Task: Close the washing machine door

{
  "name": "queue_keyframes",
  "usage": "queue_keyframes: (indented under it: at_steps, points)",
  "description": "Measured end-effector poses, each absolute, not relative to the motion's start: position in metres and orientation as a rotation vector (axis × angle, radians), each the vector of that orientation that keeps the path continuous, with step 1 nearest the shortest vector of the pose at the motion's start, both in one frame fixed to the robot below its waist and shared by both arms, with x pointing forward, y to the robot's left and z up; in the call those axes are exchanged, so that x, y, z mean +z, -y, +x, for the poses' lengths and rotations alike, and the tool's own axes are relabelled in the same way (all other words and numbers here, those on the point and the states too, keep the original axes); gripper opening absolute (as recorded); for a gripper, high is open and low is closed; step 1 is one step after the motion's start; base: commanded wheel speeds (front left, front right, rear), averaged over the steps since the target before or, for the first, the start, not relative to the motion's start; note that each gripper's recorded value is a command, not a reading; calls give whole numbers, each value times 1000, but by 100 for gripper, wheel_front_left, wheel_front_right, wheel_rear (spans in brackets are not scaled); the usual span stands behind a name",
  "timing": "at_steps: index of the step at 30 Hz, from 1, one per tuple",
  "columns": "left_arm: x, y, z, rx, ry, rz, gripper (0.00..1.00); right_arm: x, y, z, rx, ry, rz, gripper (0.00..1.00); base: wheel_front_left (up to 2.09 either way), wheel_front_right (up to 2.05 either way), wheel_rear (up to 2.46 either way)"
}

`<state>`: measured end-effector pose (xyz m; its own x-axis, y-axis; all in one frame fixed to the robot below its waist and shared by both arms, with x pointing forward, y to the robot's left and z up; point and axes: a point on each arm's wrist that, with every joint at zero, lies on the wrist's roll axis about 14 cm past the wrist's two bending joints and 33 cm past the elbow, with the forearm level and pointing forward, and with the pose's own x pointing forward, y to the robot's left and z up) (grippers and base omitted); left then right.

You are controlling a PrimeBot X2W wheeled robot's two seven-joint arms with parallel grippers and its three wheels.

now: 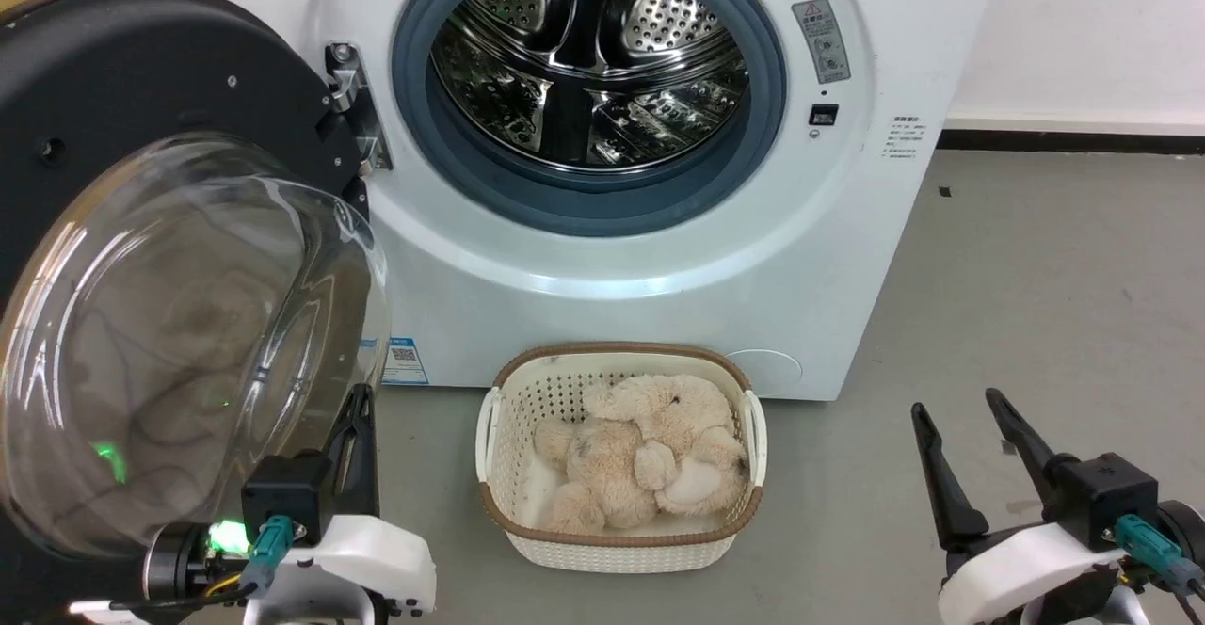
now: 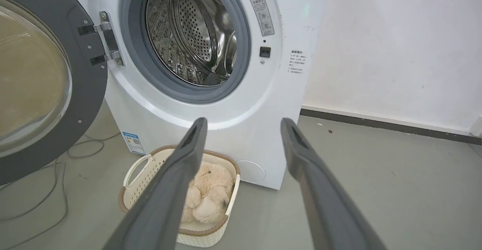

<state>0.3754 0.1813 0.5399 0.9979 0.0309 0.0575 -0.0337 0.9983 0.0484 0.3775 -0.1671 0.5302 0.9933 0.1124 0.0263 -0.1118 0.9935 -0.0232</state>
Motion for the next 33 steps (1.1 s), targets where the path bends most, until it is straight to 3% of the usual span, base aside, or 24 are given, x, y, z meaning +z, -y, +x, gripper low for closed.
queue_keyframes:
  at_steps: [33]
  points:
    - [683, -260, 366, 207, 503, 65, 0, 524, 132, 408, 207, 50, 25, 100, 0, 0, 0]
